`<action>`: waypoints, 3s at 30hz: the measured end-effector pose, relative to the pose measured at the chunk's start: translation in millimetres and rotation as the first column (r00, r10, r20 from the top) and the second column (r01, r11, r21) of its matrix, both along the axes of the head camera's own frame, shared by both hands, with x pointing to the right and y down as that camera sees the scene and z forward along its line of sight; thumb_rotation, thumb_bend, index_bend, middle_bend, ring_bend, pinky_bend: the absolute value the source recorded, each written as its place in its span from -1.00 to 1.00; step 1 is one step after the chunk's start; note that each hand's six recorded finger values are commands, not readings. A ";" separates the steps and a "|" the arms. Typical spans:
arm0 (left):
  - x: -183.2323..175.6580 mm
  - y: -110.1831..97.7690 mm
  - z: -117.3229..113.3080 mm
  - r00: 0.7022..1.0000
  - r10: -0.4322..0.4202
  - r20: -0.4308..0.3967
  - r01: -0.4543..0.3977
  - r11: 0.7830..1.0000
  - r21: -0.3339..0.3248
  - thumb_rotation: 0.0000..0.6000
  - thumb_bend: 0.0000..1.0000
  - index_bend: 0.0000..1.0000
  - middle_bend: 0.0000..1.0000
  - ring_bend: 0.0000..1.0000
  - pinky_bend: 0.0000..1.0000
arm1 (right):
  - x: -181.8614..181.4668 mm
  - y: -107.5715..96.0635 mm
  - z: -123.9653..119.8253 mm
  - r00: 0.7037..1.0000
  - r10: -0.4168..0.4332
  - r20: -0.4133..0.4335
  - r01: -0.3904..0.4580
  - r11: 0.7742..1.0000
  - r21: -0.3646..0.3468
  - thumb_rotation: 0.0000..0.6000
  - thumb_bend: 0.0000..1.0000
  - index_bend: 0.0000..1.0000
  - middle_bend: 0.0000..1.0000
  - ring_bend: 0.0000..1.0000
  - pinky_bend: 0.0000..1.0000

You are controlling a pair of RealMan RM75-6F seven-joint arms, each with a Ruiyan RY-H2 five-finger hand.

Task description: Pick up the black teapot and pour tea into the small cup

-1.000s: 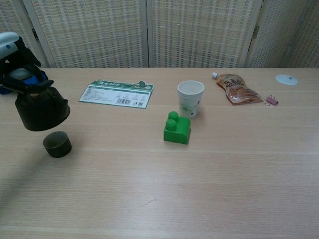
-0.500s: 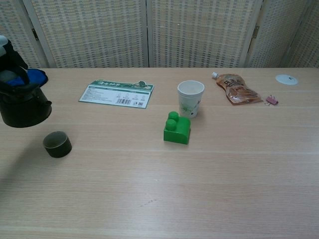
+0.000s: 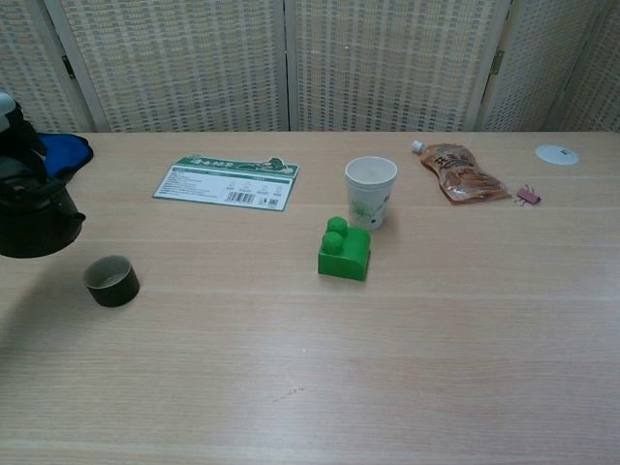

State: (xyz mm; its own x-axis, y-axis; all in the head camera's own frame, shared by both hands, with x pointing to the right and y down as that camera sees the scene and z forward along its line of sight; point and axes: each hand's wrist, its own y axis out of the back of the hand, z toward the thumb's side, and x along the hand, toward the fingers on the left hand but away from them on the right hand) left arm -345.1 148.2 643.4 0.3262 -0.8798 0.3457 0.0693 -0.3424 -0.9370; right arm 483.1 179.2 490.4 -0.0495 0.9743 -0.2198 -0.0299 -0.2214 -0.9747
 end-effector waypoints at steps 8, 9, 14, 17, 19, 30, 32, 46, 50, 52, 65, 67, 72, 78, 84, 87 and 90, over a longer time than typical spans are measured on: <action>-1.9 5.5 7.3 0.999 0.028 0.036 -0.029 1.000 0.012 0.79 -0.26 1.00 1.00 0.93 -0.25 | 1.3 1.8 -0.4 1.000 0.008 -0.004 -0.008 1.000 -0.001 1.00 -0.85 -0.79 -0.81 -0.83 -0.60; -1.5 6.6 8.0 0.999 0.032 0.037 -0.032 0.999 0.012 0.79 -0.26 1.00 1.00 0.93 -0.25 | 1.3 1.8 -0.4 1.000 0.008 -0.004 -0.008 1.000 -0.001 1.00 -0.85 -0.79 -0.81 -0.83 -0.60; 1.2 10.7 10.5 0.997 0.062 0.054 -0.063 0.998 0.018 0.80 -0.26 1.00 1.00 0.93 -0.25 | 0.2 1.4 -0.3 1.000 0.006 -0.003 -0.006 1.000 -0.002 1.00 -0.85 -0.79 -0.81 -0.83 -0.60; 3.9 13.2 12.4 0.994 0.084 0.065 -0.086 0.996 0.024 0.81 -0.26 1.00 1.00 0.93 -0.25 | 0.0 1.4 -0.1 1.000 0.006 -0.003 -0.006 1.000 -0.003 1.00 -0.85 -0.79 -0.81 -0.83 -0.60; 5.5 14.5 13.2 0.993 0.095 0.071 -0.098 0.995 0.028 0.82 -0.26 1.00 1.00 0.93 -0.25 | 0.0 1.6 -0.2 1.000 0.006 -0.003 -0.006 1.000 -0.003 1.00 -0.85 -0.79 -0.81 -0.83 -0.60; 13.5 18.2 16.8 0.982 0.153 0.113 -0.160 0.986 0.054 0.87 -0.26 1.00 1.00 0.93 -0.25 | 1.6 2.6 -0.8 1.000 0.011 -0.005 -0.011 1.000 -0.001 1.00 -0.85 -0.79 -0.81 -0.83 -0.60; 14.0 18.2 17.5 0.978 0.165 0.130 -0.174 0.983 0.063 0.88 -0.26 1.00 1.00 0.93 -0.25 | 2.0 2.8 -0.8 1.000 0.013 -0.006 -0.013 1.000 -0.002 1.00 -0.85 -0.79 -0.81 -0.83 -0.60; 17.9 20.4 20.3 0.964 0.204 0.170 -0.221 0.972 0.085 0.86 -0.26 1.00 1.00 0.93 -0.25 | 2.5 3.2 -1.3 1.000 0.013 -0.006 -0.013 1.000 -0.001 1.00 -0.85 -0.79 -0.81 -0.83 -0.60; 17.6 19.7 20.3 0.962 0.209 0.178 -0.228 0.970 0.091 0.87 -0.26 1.00 1.00 0.93 -0.25 | 2.8 3.3 -1.6 1.000 0.014 -0.007 -0.014 1.000 0.000 1.00 -0.85 -0.79 -0.81 -0.83 -0.60; 17.4 19.6 20.5 0.961 0.211 0.180 -0.230 0.969 0.091 0.88 -0.26 1.00 1.00 0.93 -0.25 | 2.7 3.2 -1.7 1.000 0.014 -0.007 -0.014 1.000 0.000 1.00 -0.85 -0.79 -0.81 -0.83 -0.60; 13.1 17.5 21.7 0.951 0.226 0.212 -0.250 0.963 0.099 0.91 -0.26 1.00 1.00 0.93 -0.25 | 2.6 3.0 -1.7 1.000 0.015 -0.008 -0.015 1.000 0.000 1.00 -0.85 -0.79 -0.81 -0.83 -0.60; 12.4 17.3 21.7 0.949 0.227 0.217 -0.253 0.962 0.101 0.91 -0.26 1.00 1.00 0.93 -0.25 | 2.6 3.0 -1.4 1.000 0.015 -0.008 -0.015 1.000 -0.001 1.00 -0.85 -0.79 -0.81 -0.83 -0.60; 11.3 17.4 21.9 0.947 0.228 0.225 -0.256 0.961 0.103 0.91 -0.26 1.00 1.00 0.93 -0.25 | 2.0 2.5 -1.2 1.000 0.013 -0.007 -0.013 1.000 0.000 1.00 -0.85 -0.79 -0.81 -0.83 -0.60; 10.6 17.8 22.0 0.946 0.230 0.229 -0.259 0.960 0.103 0.94 -0.26 1.00 1.00 0.93 -0.25 | 1.9 2.5 -1.3 1.000 0.013 -0.006 -0.013 1.000 0.000 1.00 -0.85 -0.79 -0.81 -0.83 -0.60; 10.7 18.3 21.2 0.943 0.236 0.234 -0.266 0.958 0.106 0.96 -0.26 1.00 1.00 0.93 -0.25 | 1.8 2.4 -1.6 1.000 0.012 -0.006 -0.012 1.000 0.001 1.00 -0.85 -0.79 -0.81 -0.83 -0.60; 10.8 18.7 20.7 0.943 0.237 0.234 -0.267 0.958 0.106 0.98 -0.26 1.00 1.00 0.93 -0.25 | 1.7 2.0 -1.6 1.000 0.012 -0.004 -0.012 1.000 0.002 1.00 -0.85 -0.79 -0.81 -0.83 -0.60; 11.0 19.4 20.1 0.943 0.237 0.232 -0.267 0.958 0.105 0.98 -0.25 1.00 1.00 0.93 -0.25 | 1.5 2.1 -1.6 1.000 0.011 -0.003 -0.011 1.000 0.002 1.00 -0.85 -0.79 -0.81 -0.83 -0.60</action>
State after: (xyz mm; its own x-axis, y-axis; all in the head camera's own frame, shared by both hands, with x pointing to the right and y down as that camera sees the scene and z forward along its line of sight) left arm -334.1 167.6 663.5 0.4742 -0.8212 0.3175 0.3416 -0.1607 -0.9260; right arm 484.6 181.3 488.8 -0.0607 0.9742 -0.2174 -0.0308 -0.2195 -0.9751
